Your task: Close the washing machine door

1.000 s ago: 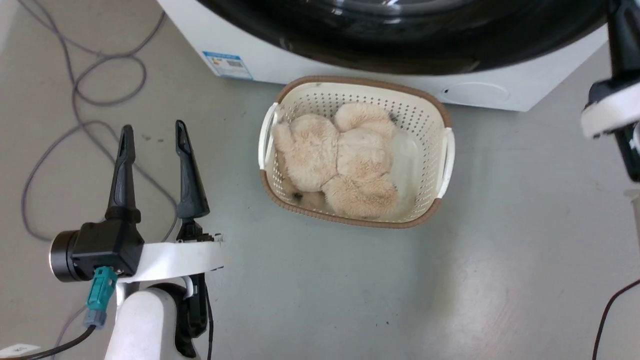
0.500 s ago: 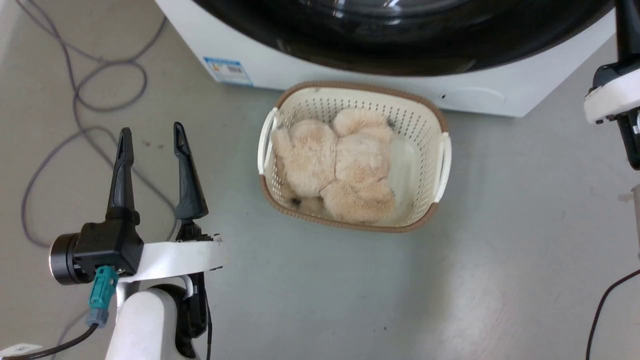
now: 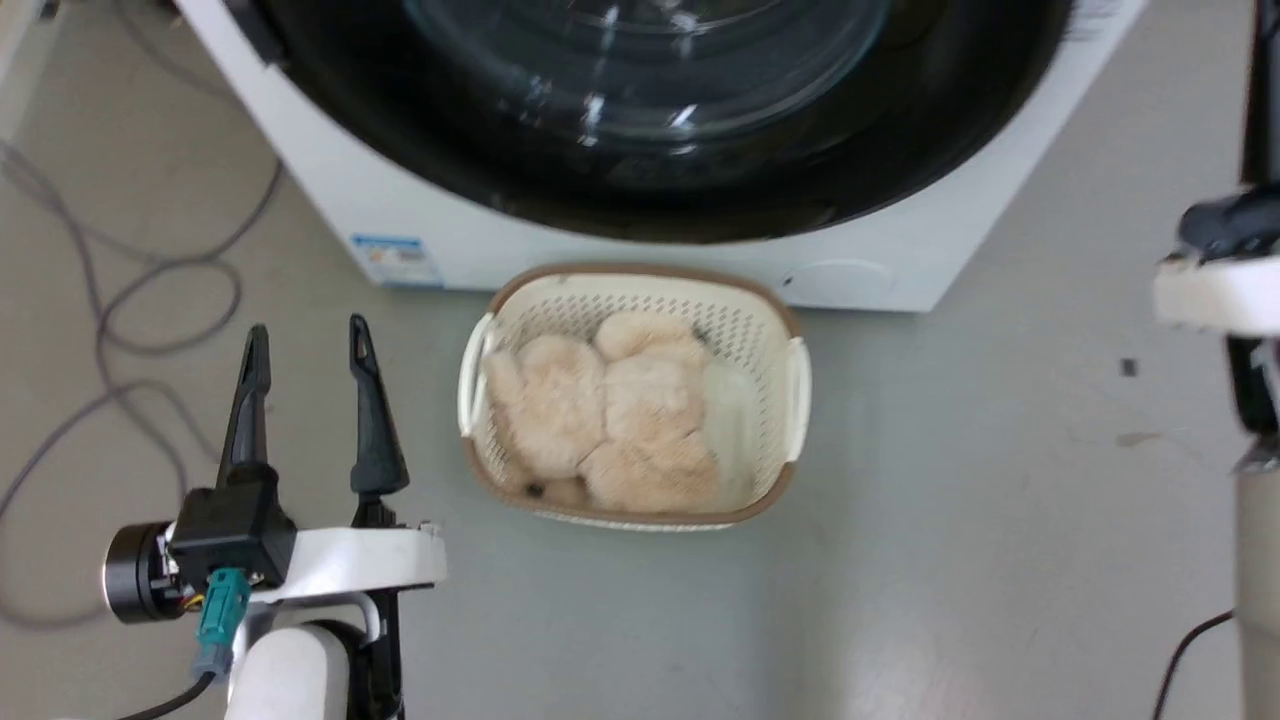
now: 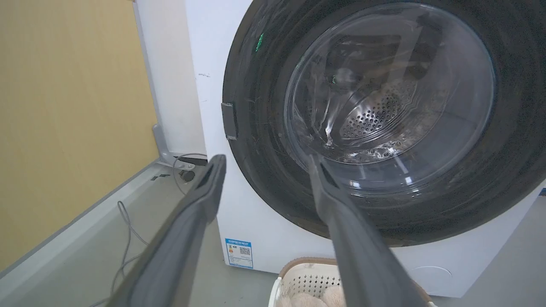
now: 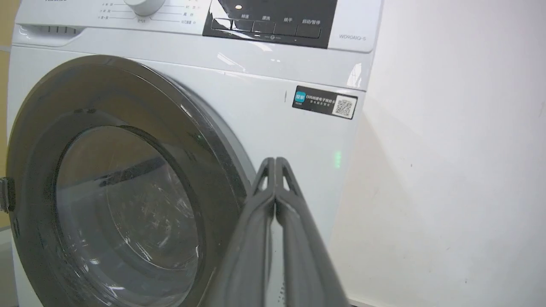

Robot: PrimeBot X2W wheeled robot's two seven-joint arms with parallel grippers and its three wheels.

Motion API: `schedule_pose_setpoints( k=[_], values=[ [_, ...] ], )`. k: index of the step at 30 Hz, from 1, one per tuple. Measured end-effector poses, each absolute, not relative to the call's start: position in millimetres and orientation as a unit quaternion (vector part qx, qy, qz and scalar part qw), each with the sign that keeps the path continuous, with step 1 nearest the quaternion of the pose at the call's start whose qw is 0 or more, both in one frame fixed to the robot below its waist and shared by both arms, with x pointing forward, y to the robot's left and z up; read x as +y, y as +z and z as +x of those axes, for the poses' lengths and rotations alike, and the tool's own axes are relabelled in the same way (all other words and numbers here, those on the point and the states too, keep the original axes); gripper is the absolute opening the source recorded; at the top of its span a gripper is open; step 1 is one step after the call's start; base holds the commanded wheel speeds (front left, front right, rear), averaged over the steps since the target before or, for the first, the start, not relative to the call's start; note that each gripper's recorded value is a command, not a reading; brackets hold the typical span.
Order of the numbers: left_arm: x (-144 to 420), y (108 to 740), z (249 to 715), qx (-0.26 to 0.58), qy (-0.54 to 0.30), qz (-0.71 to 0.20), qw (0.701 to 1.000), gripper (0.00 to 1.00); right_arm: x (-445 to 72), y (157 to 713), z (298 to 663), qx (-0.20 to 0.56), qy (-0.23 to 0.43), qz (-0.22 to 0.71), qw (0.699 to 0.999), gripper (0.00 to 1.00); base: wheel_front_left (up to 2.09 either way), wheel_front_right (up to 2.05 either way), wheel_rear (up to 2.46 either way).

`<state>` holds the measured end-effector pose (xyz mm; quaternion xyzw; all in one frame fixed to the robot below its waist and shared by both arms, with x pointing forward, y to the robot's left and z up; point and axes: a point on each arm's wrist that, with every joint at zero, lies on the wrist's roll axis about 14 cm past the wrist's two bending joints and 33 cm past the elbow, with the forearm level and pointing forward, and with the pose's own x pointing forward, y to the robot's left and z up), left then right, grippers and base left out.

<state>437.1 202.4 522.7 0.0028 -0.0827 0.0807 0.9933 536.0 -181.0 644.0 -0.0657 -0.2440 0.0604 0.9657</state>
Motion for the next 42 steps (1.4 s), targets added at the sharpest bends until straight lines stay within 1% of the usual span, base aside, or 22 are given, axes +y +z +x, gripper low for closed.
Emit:
schedule_pose_setpoints(
  k=[4,7,12,14,19,20,21,22,31,36,37,42],
  values=[
    [193.1,527.5,433.5,-0.087,0.066,0.003,0.994,1.0,-183.0,647.2,510.7,-0.245,0.056,-0.054,0.966,0.0,0.0,0.0,0.0],
    [188.0,531.0,428.0,-0.09,0.058,0.002,0.994,1.0,-184.3,638.9,491.7,-0.231,0.051,-0.044,0.971,0.0,0.0,0.0,0.0],
    [179.0,535.4,417.6,-0.093,0.044,0.002,0.995,1.0,-190.7,621.2,462.0,-0.202,0.042,-0.014,0.978,0.0,0.0,0.0,0.0],
    [176.0,540.7,412.7,-0.099,0.04,0.001,0.994,1.0,-191.4,605.2,444.4,-0.179,0.039,0.001,0.983,0.0,0.0,0.0,0.0],
    [171.9,547.7,404.4,-0.107,0.033,0.0,0.994,1.0,-198.8,578.8,417.3,-0.145,0.019,0.04,0.988,0.0,0.0,0.0,0.0],
    [171.2,548.5,402.4,-0.109,0.032,0.0,0.994,1.0,-200.6,574.3,412.6,-0.139,0.015,0.048,0.989,0.12,0.0,0.0,0.0],
    [170.0,548.9,400.0,-0.109,0.028,0.001,0.994,1.0,-201.6,569.8,407.7,-0.134,0.011,0.058,0.989,0.41,0.0,0.0,0.0],
    [169.6,548.9,397.6,-0.109,0.027,0.006,0.994,1.0,-202.7,565.2,402.9,-0.128,0.007,0.067,0.989,1.0,0.0,0.0,0.0],
    [169.1,544.0,378.6,-0.1,0.023,0.026,0.994,1.0,-209.3,534.0,366.8,-0.088,-0.013,0.095,0.992,1.0,0.0,0.0,0.0],
    [168.7,541.2,373.5,-0.096,0.022,0.027,0.995,1.0,-209.3,523.4,357.7,-0.074,-0.017,0.109,0.991,1.0,0.0,0.0,0.0],
    [168.9,540.6,373.2,-0.095,0.022,0.027,0.995,0.0,-208.8,523.2,357.4,-0.073,-0.016,0.109,0.991,0.0,0.0,0.0,0.0],
    [167.9,540.5,373.1,-0.094,0.021,0.026,0.995,0.0,-208.8,523.1,357.5,-0.073,-0.016,0.109,0.991,0.0,0.0,0.0,0.0]
  ],
)
